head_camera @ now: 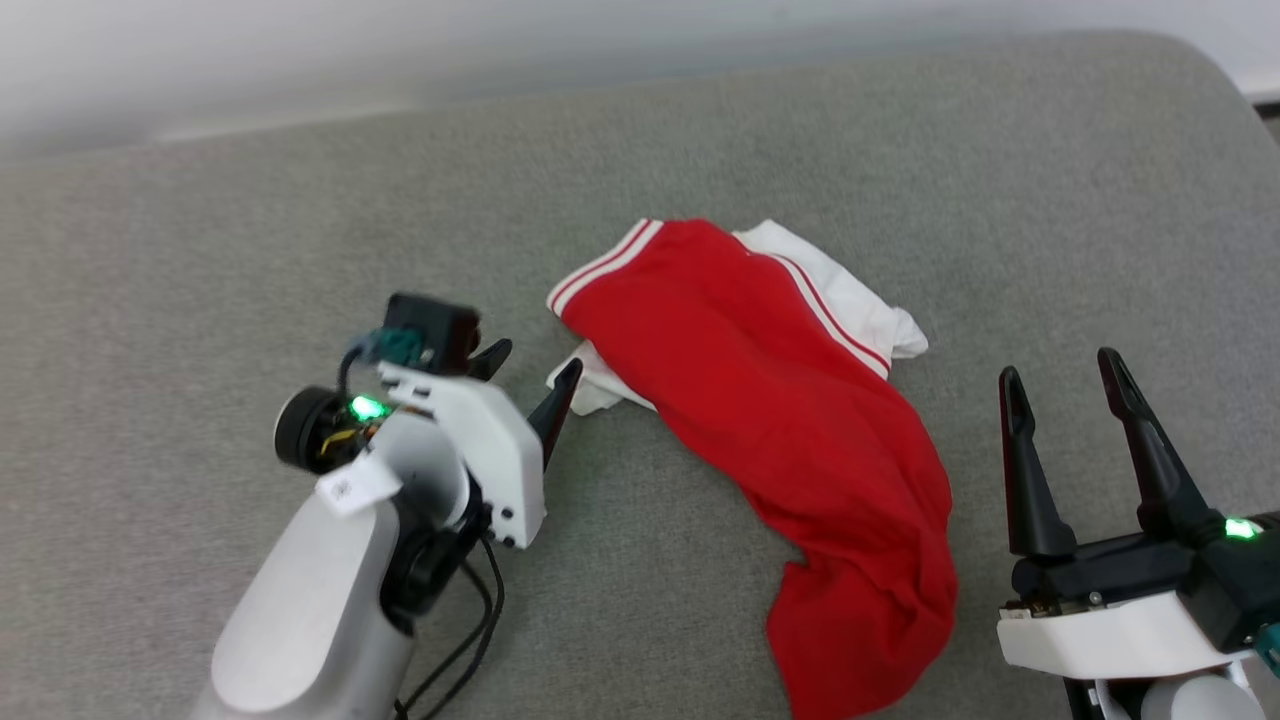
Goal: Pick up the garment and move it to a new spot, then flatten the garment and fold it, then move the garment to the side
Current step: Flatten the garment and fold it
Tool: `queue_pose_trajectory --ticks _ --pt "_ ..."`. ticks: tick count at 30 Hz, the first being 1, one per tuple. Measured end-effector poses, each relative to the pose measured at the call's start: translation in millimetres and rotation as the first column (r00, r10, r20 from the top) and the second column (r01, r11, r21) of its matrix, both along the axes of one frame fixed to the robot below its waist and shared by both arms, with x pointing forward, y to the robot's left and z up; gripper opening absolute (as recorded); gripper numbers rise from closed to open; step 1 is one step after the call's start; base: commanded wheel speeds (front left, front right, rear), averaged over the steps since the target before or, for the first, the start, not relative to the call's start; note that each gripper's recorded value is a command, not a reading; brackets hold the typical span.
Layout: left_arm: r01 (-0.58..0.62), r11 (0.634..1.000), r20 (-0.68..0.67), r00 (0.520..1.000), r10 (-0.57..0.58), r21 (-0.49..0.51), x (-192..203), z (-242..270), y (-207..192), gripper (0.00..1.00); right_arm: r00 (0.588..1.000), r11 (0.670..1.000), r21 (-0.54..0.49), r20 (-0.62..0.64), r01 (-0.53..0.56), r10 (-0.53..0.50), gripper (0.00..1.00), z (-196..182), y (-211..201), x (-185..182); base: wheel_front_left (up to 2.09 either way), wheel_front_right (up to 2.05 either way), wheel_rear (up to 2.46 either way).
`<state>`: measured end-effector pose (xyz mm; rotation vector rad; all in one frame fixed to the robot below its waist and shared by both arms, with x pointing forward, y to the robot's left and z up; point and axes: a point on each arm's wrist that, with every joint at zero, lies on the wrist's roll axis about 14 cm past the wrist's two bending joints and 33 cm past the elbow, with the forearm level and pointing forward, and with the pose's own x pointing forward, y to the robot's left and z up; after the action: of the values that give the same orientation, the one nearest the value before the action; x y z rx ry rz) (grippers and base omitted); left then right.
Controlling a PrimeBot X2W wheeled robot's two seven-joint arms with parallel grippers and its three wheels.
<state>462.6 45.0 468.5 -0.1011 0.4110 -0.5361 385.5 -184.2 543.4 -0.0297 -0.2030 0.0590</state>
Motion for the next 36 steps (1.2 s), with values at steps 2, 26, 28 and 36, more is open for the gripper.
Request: queue_pose_trajectory --ticks 2,26,28,36 --pt "0.039 0.998 -0.063 0.997 -0.035 0.051 7 -10 -7 1.0 1.0 1.0 -0.001 -0.017 0.004 -0.004 1.0 -6 -1 4 0.0 0.0 0.0" --pt "0.194 0.96 -0.318 0.94 -0.124 0.2 13 -95 -24 0.0 0.993 1.0 -0.014 -0.113 0.022 -0.024 1.0 -43 -9 27 0.0 0.0 0.0" --pt "0.164 0.968 -0.298 0.949 -0.102 0.192 11 -92 -18 0.0 0.995 1.0 -0.012 -0.103 0.018 -0.019 1.0 -40 -7 26 0.0 0.0 0.0" --pt "-0.031 0.98 -0.1 0.994 0.052 0.195 24 -34 44 0.0 0.999 1.0 0.005 -0.053 -0.003 0.003 1.0 -21 0 18 0.0 0.0 0.0"
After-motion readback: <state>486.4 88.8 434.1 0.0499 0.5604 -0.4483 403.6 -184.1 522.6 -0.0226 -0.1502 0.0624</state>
